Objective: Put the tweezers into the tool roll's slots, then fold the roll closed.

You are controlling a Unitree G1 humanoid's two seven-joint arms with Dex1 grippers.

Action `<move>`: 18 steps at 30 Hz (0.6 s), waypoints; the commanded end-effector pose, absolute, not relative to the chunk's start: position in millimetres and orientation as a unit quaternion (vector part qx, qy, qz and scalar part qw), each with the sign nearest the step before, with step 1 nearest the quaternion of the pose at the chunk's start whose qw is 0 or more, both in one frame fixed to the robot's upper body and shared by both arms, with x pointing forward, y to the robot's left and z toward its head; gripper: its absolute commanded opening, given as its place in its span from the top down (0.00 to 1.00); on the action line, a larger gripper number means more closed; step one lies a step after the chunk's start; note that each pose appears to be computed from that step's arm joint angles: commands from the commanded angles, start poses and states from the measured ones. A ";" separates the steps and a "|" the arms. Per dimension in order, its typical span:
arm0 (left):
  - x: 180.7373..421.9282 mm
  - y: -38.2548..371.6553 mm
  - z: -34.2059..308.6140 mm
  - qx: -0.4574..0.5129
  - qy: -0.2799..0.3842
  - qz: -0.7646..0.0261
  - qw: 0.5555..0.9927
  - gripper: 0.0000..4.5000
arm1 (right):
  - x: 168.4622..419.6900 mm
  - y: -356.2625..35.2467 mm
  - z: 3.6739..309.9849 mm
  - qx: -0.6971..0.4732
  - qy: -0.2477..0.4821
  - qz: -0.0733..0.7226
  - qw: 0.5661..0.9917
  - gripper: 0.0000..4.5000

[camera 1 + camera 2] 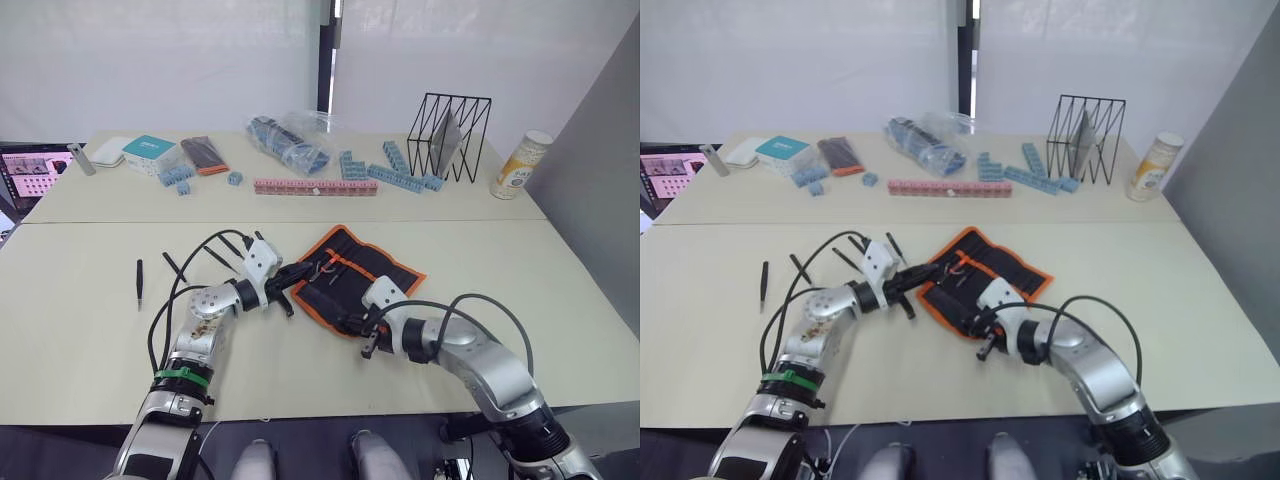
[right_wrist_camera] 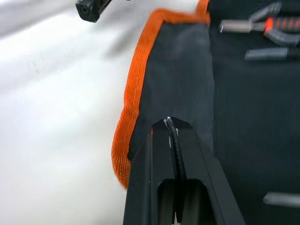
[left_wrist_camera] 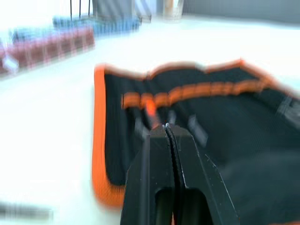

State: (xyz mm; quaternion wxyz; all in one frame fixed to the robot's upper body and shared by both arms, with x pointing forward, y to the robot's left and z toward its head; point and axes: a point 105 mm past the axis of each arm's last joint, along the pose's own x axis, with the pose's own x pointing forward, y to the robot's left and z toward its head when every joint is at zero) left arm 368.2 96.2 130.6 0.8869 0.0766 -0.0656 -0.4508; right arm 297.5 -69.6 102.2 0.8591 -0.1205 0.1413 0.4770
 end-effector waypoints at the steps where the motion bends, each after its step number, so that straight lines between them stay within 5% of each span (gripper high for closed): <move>1: 359.8 78.6 137.4 0.097 -0.074 -0.486 0.865 0.99 | 303.4 -70.1 115.3 -0.129 0.110 0.486 0.858 1.00; 12: 368.0 91.6 87.0 0.145 0.024 -0.441 0.886 0.99 | 328.6 -62.1 128.1 -0.080 0.069 0.487 0.867 1.00; 18: 364.9 94.5 79.6 0.153 0.043 -0.449 0.880 0.99 | 339.9 -42.9 100.8 -0.059 0.087 0.501 0.859 1.00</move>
